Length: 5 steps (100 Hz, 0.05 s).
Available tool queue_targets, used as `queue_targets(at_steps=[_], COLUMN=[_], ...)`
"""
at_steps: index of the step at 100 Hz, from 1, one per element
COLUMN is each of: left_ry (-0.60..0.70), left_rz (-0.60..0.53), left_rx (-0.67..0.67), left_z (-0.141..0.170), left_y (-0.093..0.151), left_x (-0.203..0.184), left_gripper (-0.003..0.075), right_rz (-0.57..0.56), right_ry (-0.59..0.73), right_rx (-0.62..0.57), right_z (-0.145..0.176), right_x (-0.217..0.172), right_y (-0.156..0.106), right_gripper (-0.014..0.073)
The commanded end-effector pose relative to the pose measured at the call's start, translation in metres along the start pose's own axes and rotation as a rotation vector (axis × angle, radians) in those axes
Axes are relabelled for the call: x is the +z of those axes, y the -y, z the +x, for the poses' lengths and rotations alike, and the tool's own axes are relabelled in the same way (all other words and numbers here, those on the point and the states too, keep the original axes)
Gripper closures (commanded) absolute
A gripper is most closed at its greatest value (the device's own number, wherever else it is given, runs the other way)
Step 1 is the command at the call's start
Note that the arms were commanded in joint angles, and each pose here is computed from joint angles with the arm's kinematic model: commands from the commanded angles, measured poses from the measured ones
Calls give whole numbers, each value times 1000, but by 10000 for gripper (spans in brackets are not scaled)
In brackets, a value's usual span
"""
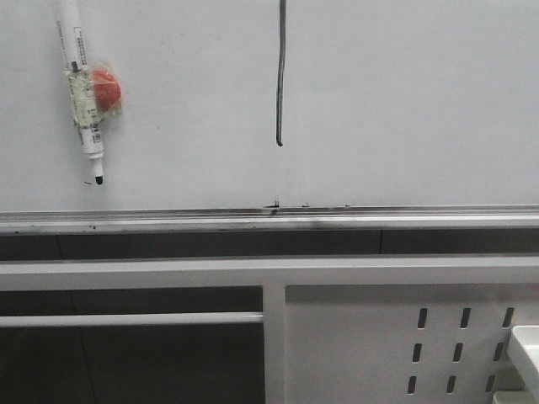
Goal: Write number 1 on whiteboard
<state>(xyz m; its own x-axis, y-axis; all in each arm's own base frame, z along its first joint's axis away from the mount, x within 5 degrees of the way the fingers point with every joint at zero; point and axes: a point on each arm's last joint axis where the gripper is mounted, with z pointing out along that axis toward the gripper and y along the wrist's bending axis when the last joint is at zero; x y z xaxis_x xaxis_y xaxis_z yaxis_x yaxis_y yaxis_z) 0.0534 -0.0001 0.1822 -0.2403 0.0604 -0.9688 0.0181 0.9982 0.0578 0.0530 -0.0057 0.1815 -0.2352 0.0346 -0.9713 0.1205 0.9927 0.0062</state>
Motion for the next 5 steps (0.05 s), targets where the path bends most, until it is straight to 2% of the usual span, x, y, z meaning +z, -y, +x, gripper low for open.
queue_targets(at_steps=[1,5], left_ry=[52,52], left_rz=[-1,-1], left_rx=[-1,-1], left_z=[5,5], left_y=[0,0], left_x=[2,2], left_gripper=[740,740], right_rz=[14,14], right_ry=[31,31], right_rx=[-13,-13], right_z=[1,1], right_x=[0,0], right_y=[1,1], right_gripper=[664,664])
